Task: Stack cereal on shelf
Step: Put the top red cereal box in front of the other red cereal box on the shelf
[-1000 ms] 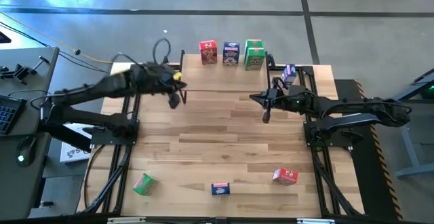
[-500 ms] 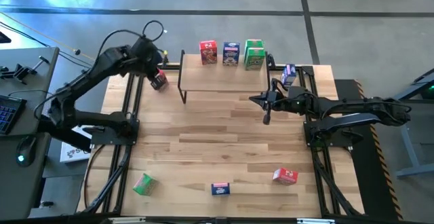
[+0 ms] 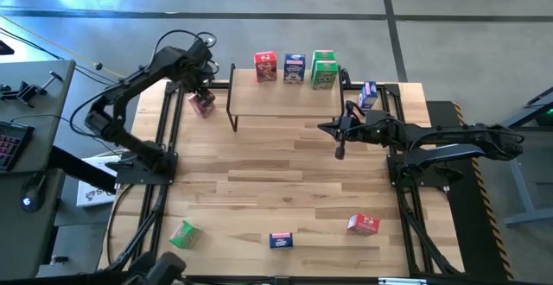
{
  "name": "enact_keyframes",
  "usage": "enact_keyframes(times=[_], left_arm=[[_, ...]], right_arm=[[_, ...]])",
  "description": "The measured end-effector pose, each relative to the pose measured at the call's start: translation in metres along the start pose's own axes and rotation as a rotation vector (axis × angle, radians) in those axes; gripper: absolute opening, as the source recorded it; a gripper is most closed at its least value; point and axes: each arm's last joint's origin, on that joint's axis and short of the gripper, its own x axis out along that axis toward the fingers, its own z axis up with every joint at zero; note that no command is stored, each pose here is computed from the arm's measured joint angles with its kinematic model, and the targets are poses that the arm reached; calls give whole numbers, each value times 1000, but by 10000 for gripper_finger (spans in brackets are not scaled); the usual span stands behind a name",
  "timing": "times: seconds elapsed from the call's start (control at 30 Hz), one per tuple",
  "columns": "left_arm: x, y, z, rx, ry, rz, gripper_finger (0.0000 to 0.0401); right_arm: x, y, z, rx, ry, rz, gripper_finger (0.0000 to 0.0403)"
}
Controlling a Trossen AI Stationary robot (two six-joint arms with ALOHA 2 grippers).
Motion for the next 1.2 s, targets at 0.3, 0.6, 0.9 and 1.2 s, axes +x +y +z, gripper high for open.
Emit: enact_keyframes(times=[0.3,0.6,0.9,1.2], left_arm=[[22,12,7,-36,81,13,257],[34,11,3,-53,98,-26,255],[27,13,6,-57,74,-37,255],[26,11,7,-61,54,-91,255]], right_arm=[[0,0,0,2,0,0,0],[0,0,0,3,-5,-1,0],[0,0,0,3,-5,-1,0],[0,0,1,3,-5,-1,0]])
